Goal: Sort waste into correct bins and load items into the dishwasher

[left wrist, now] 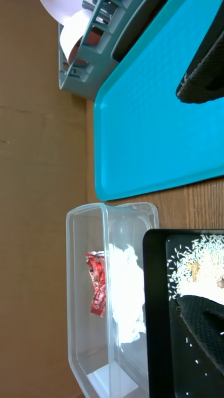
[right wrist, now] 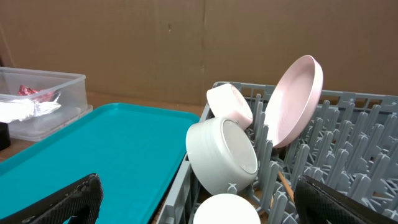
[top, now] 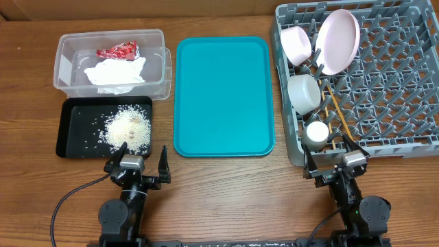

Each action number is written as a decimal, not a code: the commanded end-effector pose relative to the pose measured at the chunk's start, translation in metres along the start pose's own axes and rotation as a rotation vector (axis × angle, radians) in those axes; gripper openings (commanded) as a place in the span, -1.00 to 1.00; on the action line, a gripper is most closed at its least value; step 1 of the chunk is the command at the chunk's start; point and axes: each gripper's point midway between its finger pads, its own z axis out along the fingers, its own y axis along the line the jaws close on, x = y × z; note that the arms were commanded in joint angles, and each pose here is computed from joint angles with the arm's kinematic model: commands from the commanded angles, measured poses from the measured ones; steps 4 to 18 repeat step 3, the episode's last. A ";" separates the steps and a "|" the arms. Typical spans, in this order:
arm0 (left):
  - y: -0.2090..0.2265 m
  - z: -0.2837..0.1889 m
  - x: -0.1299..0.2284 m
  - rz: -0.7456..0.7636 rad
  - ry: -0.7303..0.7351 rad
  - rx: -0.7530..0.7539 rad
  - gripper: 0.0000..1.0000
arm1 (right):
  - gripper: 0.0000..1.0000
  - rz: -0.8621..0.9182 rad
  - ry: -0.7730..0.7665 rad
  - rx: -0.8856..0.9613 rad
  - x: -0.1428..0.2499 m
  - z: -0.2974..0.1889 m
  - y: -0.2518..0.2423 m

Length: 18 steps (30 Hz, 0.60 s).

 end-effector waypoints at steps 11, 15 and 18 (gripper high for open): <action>-0.004 0.000 0.000 0.019 -0.004 0.022 1.00 | 1.00 0.006 -0.005 -0.005 0.001 0.000 0.001; -0.004 0.000 0.000 0.019 -0.004 0.022 1.00 | 1.00 0.006 -0.005 -0.005 0.001 0.000 0.001; -0.004 0.000 0.000 0.019 -0.004 0.022 1.00 | 1.00 0.006 -0.005 -0.005 0.001 0.000 0.001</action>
